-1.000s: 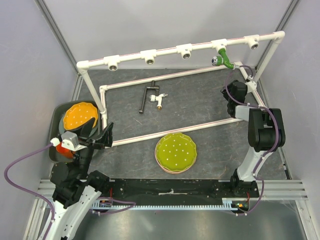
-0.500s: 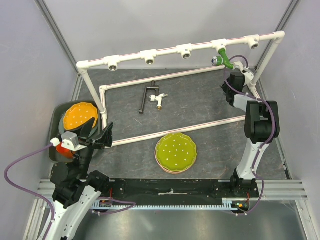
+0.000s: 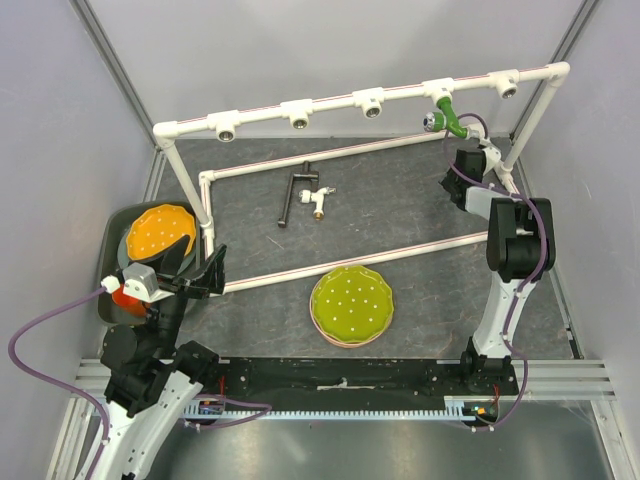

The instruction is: Install the water faucets

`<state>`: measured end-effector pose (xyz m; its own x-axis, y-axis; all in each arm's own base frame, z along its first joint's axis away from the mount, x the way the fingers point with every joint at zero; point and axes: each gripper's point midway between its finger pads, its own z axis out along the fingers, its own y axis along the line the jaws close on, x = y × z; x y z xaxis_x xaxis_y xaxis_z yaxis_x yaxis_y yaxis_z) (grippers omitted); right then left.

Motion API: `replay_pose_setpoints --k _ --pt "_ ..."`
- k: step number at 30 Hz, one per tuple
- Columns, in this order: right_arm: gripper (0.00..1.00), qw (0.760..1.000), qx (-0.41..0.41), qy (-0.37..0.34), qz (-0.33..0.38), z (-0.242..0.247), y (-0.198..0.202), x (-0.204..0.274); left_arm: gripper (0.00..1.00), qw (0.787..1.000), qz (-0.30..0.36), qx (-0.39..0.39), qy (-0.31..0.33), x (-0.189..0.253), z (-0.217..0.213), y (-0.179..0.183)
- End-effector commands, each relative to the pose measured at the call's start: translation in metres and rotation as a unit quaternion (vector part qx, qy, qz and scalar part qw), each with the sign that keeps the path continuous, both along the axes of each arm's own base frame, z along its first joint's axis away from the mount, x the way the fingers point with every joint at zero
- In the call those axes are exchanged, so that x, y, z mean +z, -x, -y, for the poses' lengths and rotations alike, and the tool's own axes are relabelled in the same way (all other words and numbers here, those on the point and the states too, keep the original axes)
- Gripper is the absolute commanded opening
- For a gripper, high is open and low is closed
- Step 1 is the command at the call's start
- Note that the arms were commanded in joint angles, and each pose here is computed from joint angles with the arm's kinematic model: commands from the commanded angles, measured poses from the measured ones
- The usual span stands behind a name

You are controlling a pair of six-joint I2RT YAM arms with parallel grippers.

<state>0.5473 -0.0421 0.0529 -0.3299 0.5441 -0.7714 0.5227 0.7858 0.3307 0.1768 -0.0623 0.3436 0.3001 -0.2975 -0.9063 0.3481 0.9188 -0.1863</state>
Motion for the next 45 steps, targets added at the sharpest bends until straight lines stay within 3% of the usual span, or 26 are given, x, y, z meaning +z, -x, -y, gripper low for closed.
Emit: replay_pose_setpoints --k 1,13,16,20,22,38,45 --pt "0.45 1.0 0.008 0.006 0.013 0.0 -0.011 0.01 0.88 0.998 0.059 0.006 0.014 0.024 -0.013 0.023" --pt "0.37 1.0 0.013 0.021 0.014 0.003 -0.015 0.017 0.88 0.998 0.06 0.006 0.013 0.024 -0.013 0.023" --pt "0.28 1.0 0.015 0.024 0.011 0.004 -0.013 0.017 0.88 0.998 0.06 0.006 0.013 0.024 -0.013 0.023" --pt "0.05 0.999 0.023 0.023 0.011 0.001 -0.007 0.021 0.88 0.998 0.06 0.005 0.012 0.024 -0.012 0.022" --pt "0.0 0.999 0.025 0.022 0.013 0.0 0.001 0.027 0.88 0.998 0.061 0.004 0.012 0.024 -0.012 0.023" --pt "0.0 0.988 0.117 -0.039 0.096 -0.06 0.117 0.087 0.88 0.999 0.042 -0.032 0.003 0.019 0.006 0.016" --pt "0.0 0.966 0.214 -0.044 0.141 -0.108 0.173 0.115 0.9 0.992 -0.07 -0.101 -0.009 -0.004 0.048 -0.016"
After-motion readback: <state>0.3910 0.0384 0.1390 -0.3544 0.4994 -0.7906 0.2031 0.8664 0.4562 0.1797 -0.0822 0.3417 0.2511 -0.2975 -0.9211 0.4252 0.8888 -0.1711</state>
